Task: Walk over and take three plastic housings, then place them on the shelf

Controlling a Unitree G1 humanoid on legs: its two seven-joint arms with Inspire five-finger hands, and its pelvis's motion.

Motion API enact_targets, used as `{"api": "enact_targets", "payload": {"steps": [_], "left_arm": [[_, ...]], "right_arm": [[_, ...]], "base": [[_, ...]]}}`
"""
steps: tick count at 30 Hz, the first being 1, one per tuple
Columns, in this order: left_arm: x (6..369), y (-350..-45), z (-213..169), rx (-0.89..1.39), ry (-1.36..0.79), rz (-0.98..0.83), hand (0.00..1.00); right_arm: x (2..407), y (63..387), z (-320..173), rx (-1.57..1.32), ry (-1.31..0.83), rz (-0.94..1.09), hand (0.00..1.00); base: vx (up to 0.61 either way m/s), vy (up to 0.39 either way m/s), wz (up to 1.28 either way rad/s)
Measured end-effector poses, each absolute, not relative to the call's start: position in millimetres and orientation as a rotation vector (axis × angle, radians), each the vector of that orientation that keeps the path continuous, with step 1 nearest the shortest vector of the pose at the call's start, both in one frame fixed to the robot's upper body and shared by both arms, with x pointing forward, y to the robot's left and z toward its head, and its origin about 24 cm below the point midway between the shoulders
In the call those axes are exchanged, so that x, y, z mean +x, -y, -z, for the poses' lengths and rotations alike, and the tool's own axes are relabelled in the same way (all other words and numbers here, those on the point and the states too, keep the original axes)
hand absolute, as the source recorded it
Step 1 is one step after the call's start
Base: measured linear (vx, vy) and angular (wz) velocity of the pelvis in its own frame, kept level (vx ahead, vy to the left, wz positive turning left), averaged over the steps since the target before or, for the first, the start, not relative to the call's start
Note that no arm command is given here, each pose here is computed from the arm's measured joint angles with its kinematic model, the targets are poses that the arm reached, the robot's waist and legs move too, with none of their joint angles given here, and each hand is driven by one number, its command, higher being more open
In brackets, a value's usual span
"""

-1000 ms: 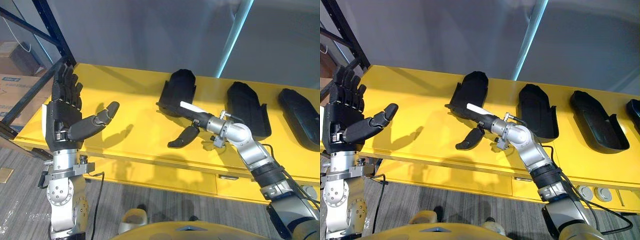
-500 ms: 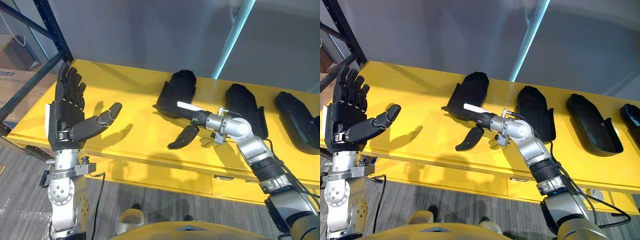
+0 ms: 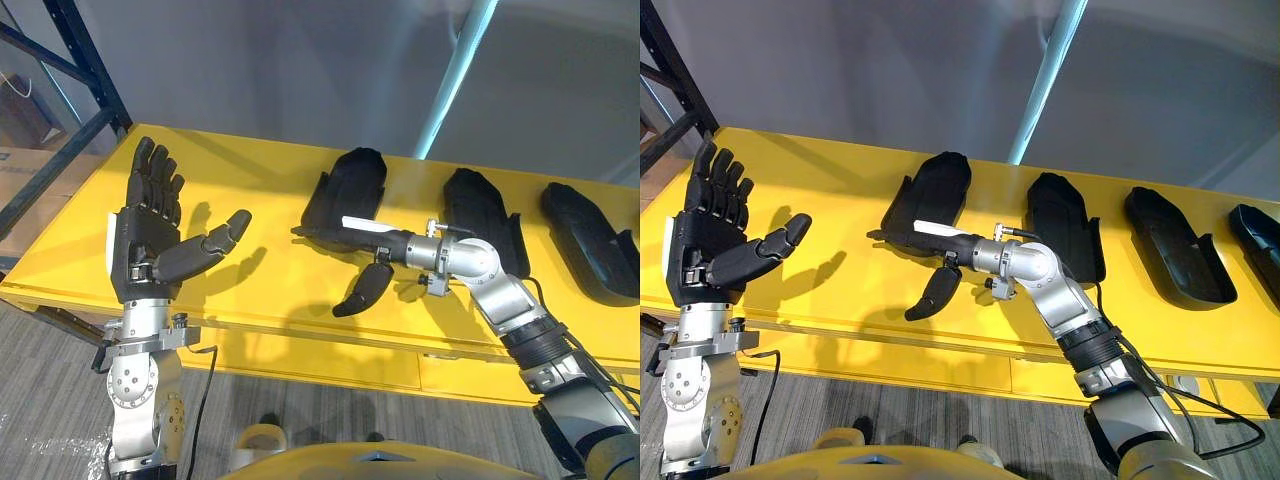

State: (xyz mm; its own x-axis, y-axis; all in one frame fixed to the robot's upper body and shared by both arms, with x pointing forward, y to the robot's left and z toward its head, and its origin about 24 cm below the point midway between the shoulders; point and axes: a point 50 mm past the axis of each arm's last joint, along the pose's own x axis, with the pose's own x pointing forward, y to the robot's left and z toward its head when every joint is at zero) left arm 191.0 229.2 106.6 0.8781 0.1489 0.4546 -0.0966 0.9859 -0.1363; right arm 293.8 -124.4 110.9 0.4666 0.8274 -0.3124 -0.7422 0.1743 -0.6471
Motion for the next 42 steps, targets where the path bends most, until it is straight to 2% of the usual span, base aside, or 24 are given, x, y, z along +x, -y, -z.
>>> {"api": "enact_targets", "payload": {"steps": [13,20,24,30,35,38,42], "left_arm": [[192,-228,-106,-0.113,0.480,-0.120,1.00],[192,-228,-106,-0.113,0.480,-0.119,1.00],[191,-228,-106,-0.116,0.480,-0.122,1.00],[191,-228,-106,-0.119,0.480,-0.119,1.00],[191,-229,-106,-0.150,0.487,-0.101,1.00],[191,-227,-106,-0.147,0.490,-0.076,1.00],[189,-230,-111,-0.172,0.519,-0.055,1.00]], "right_arm": [[277,122,-109,-0.889,0.076,-1.218,1.00],[276,127,-109,-0.906,0.114,-1.168,1.00],[279,131,-118,-0.946,0.227,-1.046,1.00],[279,144,-175,-0.945,0.610,-0.710,1.00],[262,150,-229,-0.722,0.886,-0.537,1.00],[256,166,-247,-0.563,0.955,-0.433,1.00],[247,215,-239,-0.415,0.903,-0.129,1.00]], "base": [[-0.02,-0.001,-0.04],[-0.01,0.003,-0.04],[0.00,0.008,-0.10],[-0.01,0.013,-0.12],[-0.01,0.011,-0.12],[-0.01,0.013,-0.11],[-0.01,0.014,-0.09]]}}
